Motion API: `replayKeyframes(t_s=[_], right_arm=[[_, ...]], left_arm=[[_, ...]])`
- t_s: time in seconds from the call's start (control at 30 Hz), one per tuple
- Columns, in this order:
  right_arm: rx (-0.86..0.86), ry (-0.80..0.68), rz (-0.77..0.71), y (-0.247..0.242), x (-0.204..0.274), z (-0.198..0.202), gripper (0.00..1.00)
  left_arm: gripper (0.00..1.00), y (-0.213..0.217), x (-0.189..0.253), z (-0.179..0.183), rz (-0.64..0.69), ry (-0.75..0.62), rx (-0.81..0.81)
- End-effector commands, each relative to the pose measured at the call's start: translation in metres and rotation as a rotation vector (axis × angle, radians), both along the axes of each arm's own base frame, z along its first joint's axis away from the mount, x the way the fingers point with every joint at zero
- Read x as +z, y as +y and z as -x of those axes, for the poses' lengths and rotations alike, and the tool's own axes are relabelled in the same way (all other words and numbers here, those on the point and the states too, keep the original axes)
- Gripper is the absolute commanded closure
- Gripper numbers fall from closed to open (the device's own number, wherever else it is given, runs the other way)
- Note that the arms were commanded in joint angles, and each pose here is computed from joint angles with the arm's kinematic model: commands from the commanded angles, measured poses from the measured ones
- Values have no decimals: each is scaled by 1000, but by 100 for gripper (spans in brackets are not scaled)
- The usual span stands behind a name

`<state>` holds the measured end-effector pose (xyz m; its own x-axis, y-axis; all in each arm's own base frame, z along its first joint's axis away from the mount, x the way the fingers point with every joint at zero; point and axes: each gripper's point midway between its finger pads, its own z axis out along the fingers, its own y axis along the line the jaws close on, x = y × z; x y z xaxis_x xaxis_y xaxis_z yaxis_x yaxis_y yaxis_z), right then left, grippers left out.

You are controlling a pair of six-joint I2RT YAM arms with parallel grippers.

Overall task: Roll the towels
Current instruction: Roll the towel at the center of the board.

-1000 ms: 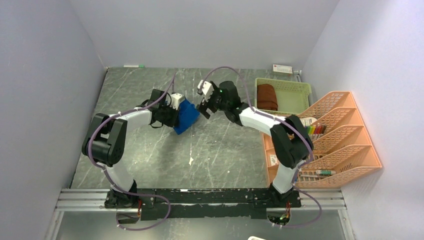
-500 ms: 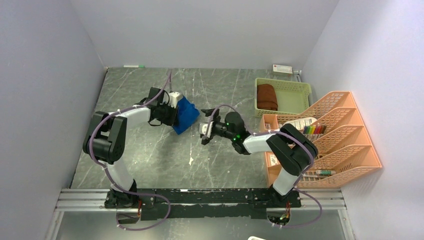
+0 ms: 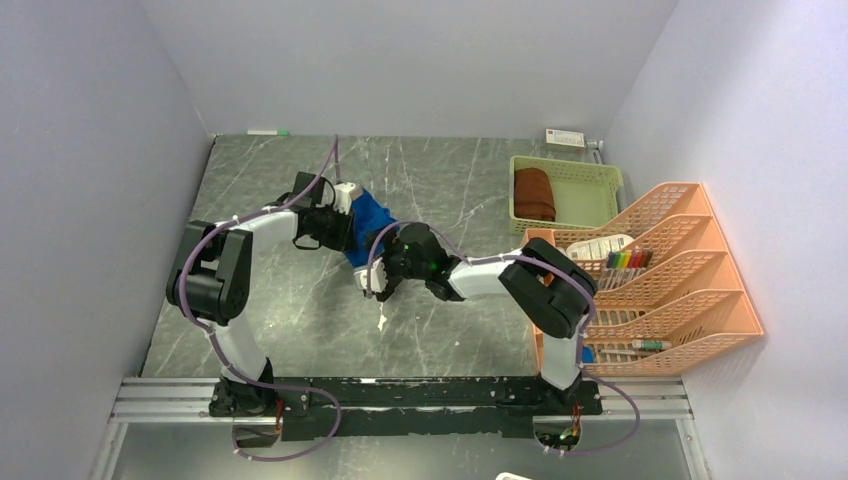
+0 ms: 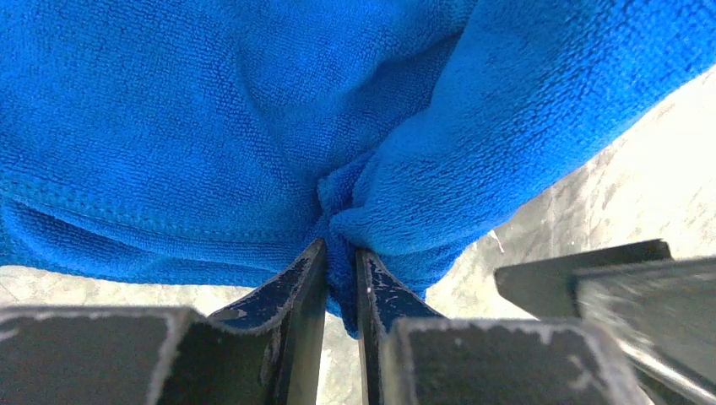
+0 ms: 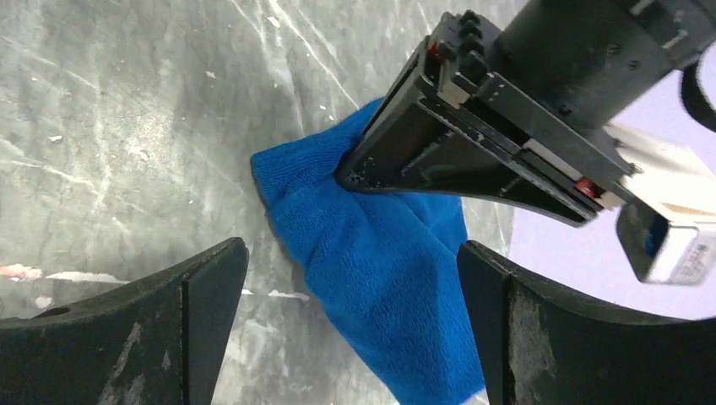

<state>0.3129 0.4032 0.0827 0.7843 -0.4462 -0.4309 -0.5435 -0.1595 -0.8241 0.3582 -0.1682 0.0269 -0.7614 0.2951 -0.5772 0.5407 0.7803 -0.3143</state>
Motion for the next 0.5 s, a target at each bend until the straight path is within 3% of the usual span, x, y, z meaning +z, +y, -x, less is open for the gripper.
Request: replayKeyframes(t_s=[0.0,0.47], right_arm=[[41,24,117,2,-21,-4,5],[-18,71,207,-15,-68,-39,7]], left_arm=[[72,9,-14,18,-23,99,-5],[72,14,-11,15,3,103,8]])
